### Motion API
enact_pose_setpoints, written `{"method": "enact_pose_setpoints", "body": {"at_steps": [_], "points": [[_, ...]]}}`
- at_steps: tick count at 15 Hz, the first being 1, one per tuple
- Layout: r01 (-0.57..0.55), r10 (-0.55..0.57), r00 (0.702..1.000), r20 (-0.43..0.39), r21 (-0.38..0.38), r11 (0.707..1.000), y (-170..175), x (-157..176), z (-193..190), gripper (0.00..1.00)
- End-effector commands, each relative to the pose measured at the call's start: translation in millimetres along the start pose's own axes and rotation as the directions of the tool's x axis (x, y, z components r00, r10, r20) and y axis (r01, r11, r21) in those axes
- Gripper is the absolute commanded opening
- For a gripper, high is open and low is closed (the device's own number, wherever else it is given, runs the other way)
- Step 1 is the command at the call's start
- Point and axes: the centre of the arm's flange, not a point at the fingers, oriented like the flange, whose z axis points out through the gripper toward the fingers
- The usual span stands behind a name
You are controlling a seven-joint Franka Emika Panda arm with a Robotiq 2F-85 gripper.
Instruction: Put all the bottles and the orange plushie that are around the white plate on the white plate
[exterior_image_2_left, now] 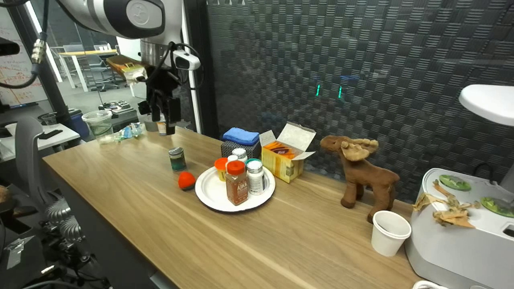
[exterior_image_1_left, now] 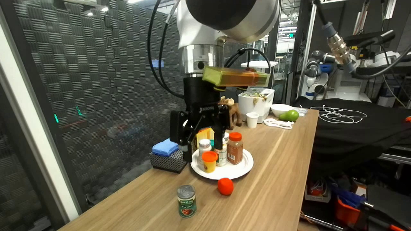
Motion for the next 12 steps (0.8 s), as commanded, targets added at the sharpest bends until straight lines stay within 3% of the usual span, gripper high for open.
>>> {"method": "enact_pose_setpoints", "body": {"at_steps": [1,7,12], "points": [[0.040,-0.042,0.999,-0.018,-0.080,0.996,-22.2,7.8,24.3,1.00],[-0.005,0.000,0.992,-0.126,-0.038,0.999,-34.7,26.0,67.9,1.00],[-0.016,0.009,0.991,-0.134,-0.054,0.998,-41.3,29.0,93.3,1.00]]}}
